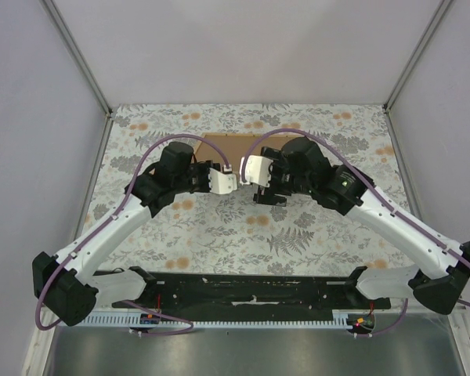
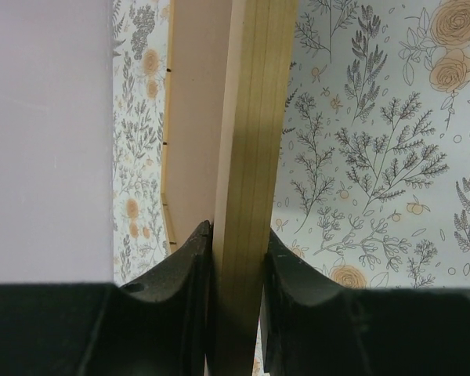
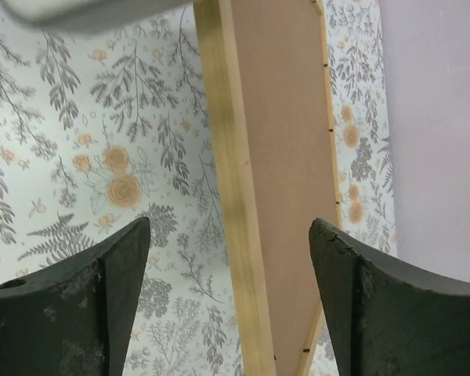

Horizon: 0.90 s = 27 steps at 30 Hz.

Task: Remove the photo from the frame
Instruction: Turn over the photo frame at the center of the board.

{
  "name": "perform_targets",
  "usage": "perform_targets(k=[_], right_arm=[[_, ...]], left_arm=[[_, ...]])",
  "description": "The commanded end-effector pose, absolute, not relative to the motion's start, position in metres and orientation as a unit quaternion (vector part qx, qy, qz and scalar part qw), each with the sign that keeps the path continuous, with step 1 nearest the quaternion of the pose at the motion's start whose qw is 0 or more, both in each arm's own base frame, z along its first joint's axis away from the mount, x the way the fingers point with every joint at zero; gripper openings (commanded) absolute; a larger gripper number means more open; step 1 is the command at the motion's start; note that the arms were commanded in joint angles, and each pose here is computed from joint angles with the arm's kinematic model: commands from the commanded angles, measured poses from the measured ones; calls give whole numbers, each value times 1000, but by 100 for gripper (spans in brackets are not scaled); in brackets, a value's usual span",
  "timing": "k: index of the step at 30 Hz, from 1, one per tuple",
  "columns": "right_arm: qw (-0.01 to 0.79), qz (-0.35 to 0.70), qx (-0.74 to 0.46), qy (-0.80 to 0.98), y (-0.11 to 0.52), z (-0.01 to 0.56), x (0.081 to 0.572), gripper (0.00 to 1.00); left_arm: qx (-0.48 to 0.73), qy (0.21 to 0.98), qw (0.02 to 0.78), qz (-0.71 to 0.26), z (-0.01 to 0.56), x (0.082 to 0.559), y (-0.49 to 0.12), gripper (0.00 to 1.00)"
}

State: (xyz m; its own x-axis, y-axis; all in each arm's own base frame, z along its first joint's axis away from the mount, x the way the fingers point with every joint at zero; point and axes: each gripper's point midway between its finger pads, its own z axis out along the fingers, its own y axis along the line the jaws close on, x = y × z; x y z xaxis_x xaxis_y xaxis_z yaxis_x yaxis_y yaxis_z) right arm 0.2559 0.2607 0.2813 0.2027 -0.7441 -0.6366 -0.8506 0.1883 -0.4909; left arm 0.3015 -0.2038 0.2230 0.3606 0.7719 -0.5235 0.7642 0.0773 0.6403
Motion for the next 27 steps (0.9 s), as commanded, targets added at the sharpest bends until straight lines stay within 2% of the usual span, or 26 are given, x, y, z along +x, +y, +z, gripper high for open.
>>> perform_targets(k=[1,9,12,14,17,19,20,21,22,24,26,27], right_arm=[[471,-21,-647,600,243,275,274,88],[480,-140,-634,590,236,244,320,87],[477,-147,-636,589,240,243,327,81],[472,-153,-641,586,241,241,330,69],[466,-166,-642,586,238,240,334,42],[463,-172,-643,586,237,239,334,29],[463,-174,-642,586,235,240,335,18],[462,-172,-644,585,236,240,333,10],[460,-171,-644,586,234,242,332,3],[461,-166,-643,589,233,249,329,0],[456,-153,-644,595,232,254,323,0],[456,-147,-642,598,231,258,321,0]], left_arm=[[644,585,492,-16,245,303,-208,18],[647,581,493,-28,252,298,-212,18],[647,578,497,-28,256,297,-212,17],[647,578,497,-32,255,296,-212,17],[646,575,501,-32,257,293,-211,18],[646,572,504,-30,258,293,-211,19],[645,573,505,-28,259,293,-210,20],[643,573,508,-25,260,293,-209,24],[635,576,514,-21,265,295,-208,35],[614,587,527,-8,272,301,-203,71],[583,595,553,9,289,306,-197,88],[568,595,568,16,300,307,-192,89]])
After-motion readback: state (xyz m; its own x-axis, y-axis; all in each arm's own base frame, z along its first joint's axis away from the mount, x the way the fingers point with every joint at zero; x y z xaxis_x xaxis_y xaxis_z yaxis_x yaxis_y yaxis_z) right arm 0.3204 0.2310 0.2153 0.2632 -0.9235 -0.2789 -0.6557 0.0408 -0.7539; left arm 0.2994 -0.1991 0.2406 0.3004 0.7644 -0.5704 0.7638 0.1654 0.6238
